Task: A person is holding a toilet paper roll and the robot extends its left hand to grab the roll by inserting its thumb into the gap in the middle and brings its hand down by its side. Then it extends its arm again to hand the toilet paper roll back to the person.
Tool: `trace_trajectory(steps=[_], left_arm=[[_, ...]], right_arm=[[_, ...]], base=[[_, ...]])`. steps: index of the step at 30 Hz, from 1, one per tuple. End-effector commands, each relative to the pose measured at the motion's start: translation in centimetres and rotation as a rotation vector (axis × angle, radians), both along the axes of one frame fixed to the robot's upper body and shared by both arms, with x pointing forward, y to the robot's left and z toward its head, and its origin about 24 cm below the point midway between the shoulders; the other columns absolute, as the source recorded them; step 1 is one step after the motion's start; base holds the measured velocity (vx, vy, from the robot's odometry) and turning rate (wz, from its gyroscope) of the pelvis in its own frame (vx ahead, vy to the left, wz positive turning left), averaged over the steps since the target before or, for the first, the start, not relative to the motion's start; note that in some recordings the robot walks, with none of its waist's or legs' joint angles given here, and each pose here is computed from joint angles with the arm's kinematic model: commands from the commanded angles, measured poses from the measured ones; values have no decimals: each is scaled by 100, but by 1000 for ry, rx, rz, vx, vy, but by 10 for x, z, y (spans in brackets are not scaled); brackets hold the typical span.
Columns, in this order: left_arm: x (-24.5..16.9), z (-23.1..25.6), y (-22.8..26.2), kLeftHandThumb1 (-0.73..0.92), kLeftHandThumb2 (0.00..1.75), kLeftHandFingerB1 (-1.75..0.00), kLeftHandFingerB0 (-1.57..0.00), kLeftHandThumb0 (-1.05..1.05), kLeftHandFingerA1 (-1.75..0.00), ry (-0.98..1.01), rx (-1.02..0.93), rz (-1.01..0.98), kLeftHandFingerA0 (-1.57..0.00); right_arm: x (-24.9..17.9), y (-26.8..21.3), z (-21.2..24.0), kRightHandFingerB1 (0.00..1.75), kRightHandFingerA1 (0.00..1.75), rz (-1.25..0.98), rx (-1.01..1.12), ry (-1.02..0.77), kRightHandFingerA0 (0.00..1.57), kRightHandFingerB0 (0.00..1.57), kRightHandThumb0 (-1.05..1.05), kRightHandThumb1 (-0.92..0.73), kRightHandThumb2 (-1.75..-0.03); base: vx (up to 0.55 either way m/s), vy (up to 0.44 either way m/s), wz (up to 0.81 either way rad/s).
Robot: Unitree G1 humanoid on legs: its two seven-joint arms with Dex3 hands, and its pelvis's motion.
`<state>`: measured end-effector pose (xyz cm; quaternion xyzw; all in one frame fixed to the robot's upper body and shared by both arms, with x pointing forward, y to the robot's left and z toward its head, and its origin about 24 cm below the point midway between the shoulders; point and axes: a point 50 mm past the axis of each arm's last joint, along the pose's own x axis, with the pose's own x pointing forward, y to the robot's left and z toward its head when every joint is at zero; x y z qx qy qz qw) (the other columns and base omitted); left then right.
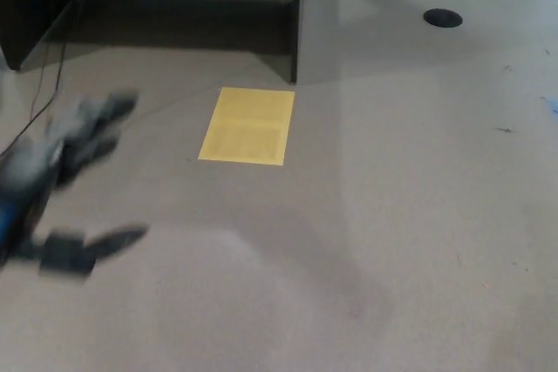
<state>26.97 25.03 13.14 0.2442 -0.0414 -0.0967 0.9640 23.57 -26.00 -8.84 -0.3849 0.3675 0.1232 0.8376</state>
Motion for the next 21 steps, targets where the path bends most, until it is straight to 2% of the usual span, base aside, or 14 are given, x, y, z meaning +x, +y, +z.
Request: trace_trajectory(steps=[1,3,4,5,6,11,12,18,21], left_arm=[[-114,-147,79,51,57,-29,-18,-15,-35,306,13,463,-18],[-121,-156,83,52,57,-28,-19,-15,-36,331,63,470,-18],[-131,-169,89,50,58,-30,-22,-24,-34,393,145,508,-22],[-130,-169,91,50,58,-30,-22,-24,-34,391,157,509,-22],[-128,-170,92,50,57,-30,-22,-23,-35,414,136,512,-22],[-122,-171,94,50,57,-30,-24,-20,-37,416,104,492,-25],[-121,-174,96,49,54,-31,-30,-16,-37,457,88,503,-36],[-121,-179,99,48,54,-32,-33,-16,-37,480,68,497,-35],[-122,-183,98,48,54,-32,-33,-15,-37,491,70,495,-36]], right_arm=[[-14,-18,-2,41,63,-56,-30,18,69,49,-35,-67,-60],[-13,-18,-2,42,64,-59,-29,6,69,49,-35,-66,-59],[-13,-18,-1,55,71,-67,-23,1,65,44,-41,-54,-85],[-12,-17,-1,55,71,-71,-19,-4,65,44,-41,-54,-85],[-10,-17,0,43,65,-75,-16,-14,68,50,-35,-67,-60],[-9,-18,1,43,63,-75,-21,-26,67,50,-36,-67,-60],[-10,-18,1,45,67,-75,-17,-34,67,50,-36,-67,-59],[-9,-19,2,43,63,-73,-26,-30,67,50,-35,-66,-59],[-8,-20,3,44,66,-71,-20,-32,68,50,-35,-66,-59]], base=[[0,0,0],[0,0,0],[0,0,0],[0,0,0],[0,0,0],[0,0,0],[0,0,0],[0,0,0],[0,0,0]])
